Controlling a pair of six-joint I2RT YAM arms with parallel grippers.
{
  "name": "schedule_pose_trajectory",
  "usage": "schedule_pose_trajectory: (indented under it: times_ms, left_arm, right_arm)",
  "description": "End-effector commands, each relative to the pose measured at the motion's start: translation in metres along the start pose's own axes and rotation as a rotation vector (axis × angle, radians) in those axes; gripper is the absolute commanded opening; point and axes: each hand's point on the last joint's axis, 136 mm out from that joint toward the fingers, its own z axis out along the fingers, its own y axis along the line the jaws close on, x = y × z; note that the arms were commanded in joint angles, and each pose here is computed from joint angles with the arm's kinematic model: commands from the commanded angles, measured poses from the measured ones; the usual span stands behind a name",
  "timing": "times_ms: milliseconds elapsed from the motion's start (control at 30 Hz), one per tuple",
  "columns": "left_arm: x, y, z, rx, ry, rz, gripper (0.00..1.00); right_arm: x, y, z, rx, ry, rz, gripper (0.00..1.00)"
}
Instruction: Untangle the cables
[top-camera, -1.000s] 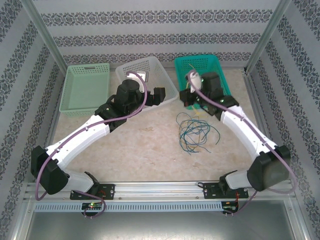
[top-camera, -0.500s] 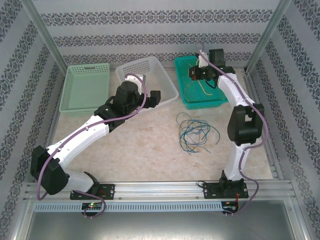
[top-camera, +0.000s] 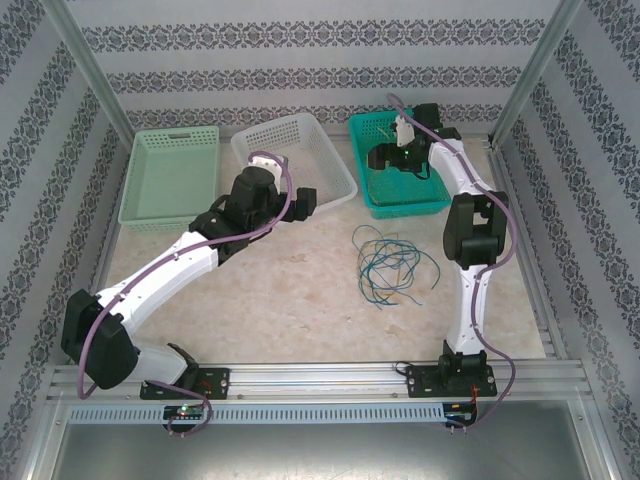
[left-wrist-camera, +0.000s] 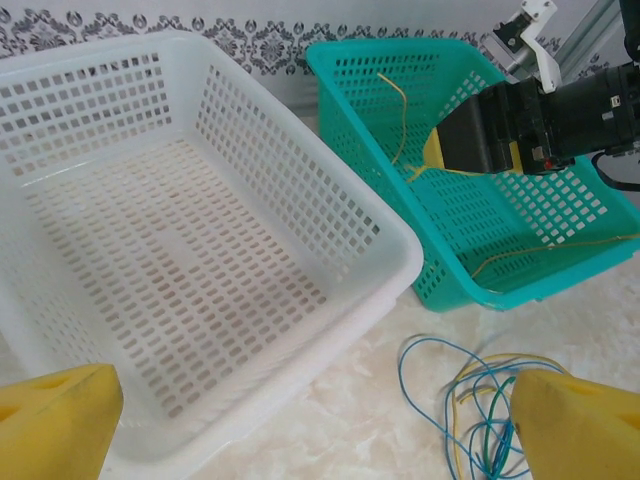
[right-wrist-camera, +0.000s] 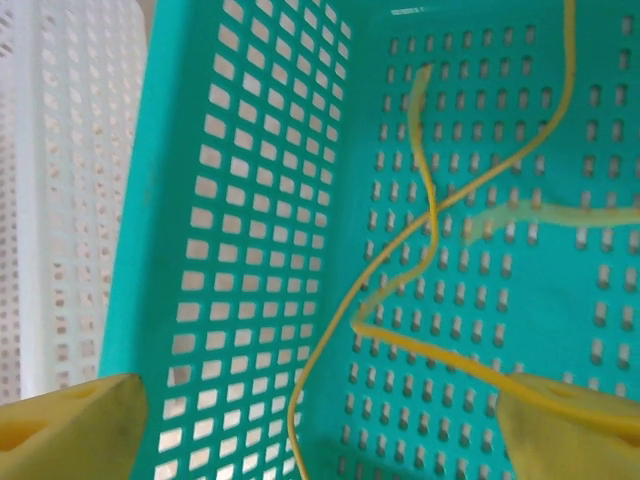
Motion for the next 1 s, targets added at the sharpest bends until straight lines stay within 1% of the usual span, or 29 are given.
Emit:
schedule_pose_trajectory:
  times_ms: [0, 33, 200, 333, 400, 467, 533, 633, 700, 800, 867, 967]
  left_arm:
    - [0.019, 0.001, 0.010, 0.018, 0.069, -0.028, 1.00]
    - [0.022, 0.001, 0.012, 0.021, 0.080, -0.028, 1.00]
    - [0.036, -0.006, 0.021, 0.059, 0.137, -0.027, 1.00]
    - [0.045, -0.010, 0.027, 0.083, 0.169, -0.043, 1.00]
    - [0.047, -0.010, 0.027, 0.086, 0.168, -0.048, 1.00]
    - [0.049, -0.008, 0.027, 0.083, 0.170, -0.047, 1.00]
    - [0.052, -0.008, 0.027, 0.083, 0.177, -0.044, 1.00]
    - [0.060, -0.010, 0.032, 0.096, 0.204, -0.044, 1.00]
    - [0.065, -0.012, 0.037, 0.109, 0.226, -0.048, 1.00]
    - [0.070, -0.017, 0.042, 0.131, 0.244, -0.060, 1.00]
    - [0.070, -0.018, 0.043, 0.143, 0.244, -0.064, 1.00]
    - [0.070, -0.019, 0.040, 0.144, 0.245, -0.052, 1.00]
  right_arm:
    - [0.008, -0.002, -0.029, 0.088, 0.035, -0.015, 0.96]
    - [0.010, 0.000, -0.036, 0.094, 0.025, -0.015, 0.98]
    - [0.011, 0.019, -0.074, 0.075, -0.075, -0.027, 0.98]
    - [0.022, 0.024, -0.096, 0.095, -0.081, -0.034, 0.98]
    - [0.033, 0.025, -0.105, 0.111, -0.069, -0.016, 0.98]
    - [0.056, 0.028, -0.109, 0.097, -0.049, 0.028, 0.96]
    - [0.079, 0.034, -0.113, 0.083, -0.046, 0.070, 0.92]
    - [0.120, 0.043, -0.113, 0.111, -0.013, 0.093, 0.88]
    - [0.148, 0.050, -0.107, 0.124, 0.035, 0.103, 0.87]
    - [0.183, 0.055, -0.092, 0.096, 0.112, 0.191, 0.83]
    - [0.195, 0.050, -0.082, 0.102, 0.124, 0.243, 0.79]
    - [0.199, 0.045, -0.071, 0.112, 0.146, 0.267, 0.74]
